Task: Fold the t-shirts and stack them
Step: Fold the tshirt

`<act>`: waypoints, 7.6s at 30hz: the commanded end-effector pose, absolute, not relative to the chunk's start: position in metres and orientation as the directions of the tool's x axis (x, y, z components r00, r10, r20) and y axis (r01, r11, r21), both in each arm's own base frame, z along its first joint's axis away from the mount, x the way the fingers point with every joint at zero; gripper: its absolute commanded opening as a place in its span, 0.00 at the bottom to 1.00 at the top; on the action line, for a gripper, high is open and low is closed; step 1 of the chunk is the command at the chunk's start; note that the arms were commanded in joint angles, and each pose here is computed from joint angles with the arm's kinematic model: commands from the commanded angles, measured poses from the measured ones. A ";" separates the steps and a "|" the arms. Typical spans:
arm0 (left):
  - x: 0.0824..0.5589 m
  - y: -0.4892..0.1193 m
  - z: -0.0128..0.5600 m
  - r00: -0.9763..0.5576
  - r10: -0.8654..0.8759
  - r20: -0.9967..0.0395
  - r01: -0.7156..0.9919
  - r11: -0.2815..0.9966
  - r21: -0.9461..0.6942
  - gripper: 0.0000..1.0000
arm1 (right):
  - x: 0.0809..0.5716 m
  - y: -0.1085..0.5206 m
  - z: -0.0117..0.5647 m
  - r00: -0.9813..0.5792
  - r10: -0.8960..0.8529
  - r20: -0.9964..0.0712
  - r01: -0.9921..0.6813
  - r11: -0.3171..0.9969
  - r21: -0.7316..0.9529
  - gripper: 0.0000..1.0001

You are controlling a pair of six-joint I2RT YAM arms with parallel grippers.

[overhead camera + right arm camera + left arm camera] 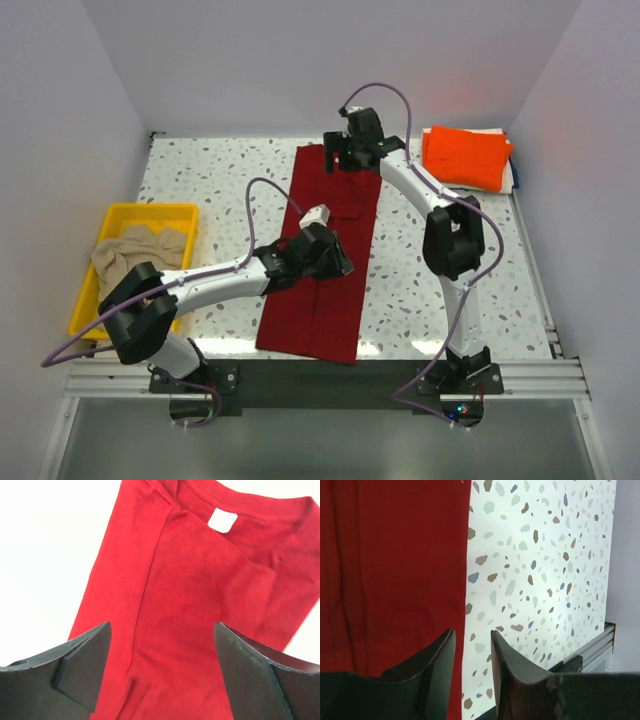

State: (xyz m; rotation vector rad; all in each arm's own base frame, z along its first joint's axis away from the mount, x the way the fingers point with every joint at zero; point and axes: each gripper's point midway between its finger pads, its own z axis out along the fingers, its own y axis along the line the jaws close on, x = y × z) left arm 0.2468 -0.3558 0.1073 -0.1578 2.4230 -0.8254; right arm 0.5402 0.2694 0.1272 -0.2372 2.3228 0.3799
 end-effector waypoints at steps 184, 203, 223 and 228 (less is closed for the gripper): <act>0.456 -0.195 0.080 -0.750 -0.417 -0.514 -0.192 0.880 -0.434 0.00 | 0.456 0.217 0.088 -0.798 0.444 -0.408 0.135 0.791 0.597 0.00; 0.484 -0.180 0.083 -0.731 -0.443 -0.519 -0.203 0.867 -0.454 0.00 | 0.494 0.206 0.086 -0.792 0.475 -0.384 0.137 0.751 0.646 0.00; 0.484 -0.226 0.116 -0.712 -0.354 -0.606 0.024 0.850 -0.526 0.03 | 0.484 0.256 0.121 -0.814 0.345 -0.467 -0.080 0.730 0.678 0.15; 0.482 -0.259 0.088 -0.754 -0.317 -0.576 0.067 0.834 -0.548 0.00 | 0.483 0.293 0.093 -0.859 0.316 -0.403 -0.099 0.671 0.735 0.04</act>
